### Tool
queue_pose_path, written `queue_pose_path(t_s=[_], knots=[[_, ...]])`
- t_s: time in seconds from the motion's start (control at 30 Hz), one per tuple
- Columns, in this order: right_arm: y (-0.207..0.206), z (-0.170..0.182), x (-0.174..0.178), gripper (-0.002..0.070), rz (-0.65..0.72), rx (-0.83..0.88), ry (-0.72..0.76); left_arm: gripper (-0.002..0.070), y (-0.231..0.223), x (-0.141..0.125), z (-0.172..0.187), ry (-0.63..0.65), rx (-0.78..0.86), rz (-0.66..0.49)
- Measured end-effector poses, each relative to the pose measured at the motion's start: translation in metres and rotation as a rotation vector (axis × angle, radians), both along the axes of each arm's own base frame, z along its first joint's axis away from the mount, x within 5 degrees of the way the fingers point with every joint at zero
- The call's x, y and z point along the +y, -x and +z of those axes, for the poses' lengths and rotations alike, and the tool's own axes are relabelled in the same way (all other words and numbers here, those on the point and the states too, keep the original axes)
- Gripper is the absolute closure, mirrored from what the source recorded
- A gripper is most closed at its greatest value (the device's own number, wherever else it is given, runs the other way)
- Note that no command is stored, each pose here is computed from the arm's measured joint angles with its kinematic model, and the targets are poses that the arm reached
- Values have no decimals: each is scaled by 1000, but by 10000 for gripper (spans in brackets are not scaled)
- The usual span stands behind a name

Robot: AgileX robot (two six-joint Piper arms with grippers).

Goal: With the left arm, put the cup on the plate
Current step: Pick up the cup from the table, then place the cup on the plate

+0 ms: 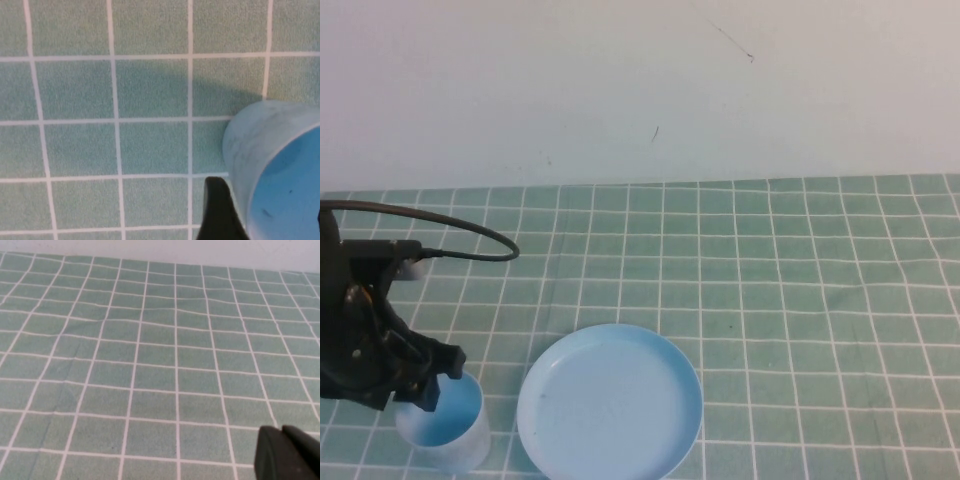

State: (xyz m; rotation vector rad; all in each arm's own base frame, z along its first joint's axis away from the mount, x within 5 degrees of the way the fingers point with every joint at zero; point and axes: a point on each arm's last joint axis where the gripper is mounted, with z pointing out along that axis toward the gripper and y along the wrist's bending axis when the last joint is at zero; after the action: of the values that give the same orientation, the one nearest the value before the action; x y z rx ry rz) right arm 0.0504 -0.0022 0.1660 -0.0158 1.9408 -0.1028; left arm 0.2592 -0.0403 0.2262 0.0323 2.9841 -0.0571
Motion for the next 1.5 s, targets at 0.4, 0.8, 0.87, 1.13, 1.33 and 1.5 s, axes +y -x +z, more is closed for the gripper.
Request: queue_pose_path(t_s=[0.4, 0.8, 0.87, 1.13, 1.33, 1.5], knots=[[0, 0, 0, 678, 0, 0, 0, 611, -14, -1, -41, -36, 136, 14], [0, 0, 0, 678, 0, 0, 0, 666, -23, -2, 4, -25, 69, 15], [0, 0, 0, 678, 0, 0, 0, 666, -26, -3, 19, -13, 48, 11], [0, 0, 0, 678, 0, 0, 0, 666, -33, -38, 64, 146, -15, -30], [0, 0, 0, 678, 0, 0, 0, 666, -28, -82, 70, 208, -30, -110], [0, 0, 0, 678, 0, 0, 0, 666, -32, -111, 50, 186, 28, -155]])
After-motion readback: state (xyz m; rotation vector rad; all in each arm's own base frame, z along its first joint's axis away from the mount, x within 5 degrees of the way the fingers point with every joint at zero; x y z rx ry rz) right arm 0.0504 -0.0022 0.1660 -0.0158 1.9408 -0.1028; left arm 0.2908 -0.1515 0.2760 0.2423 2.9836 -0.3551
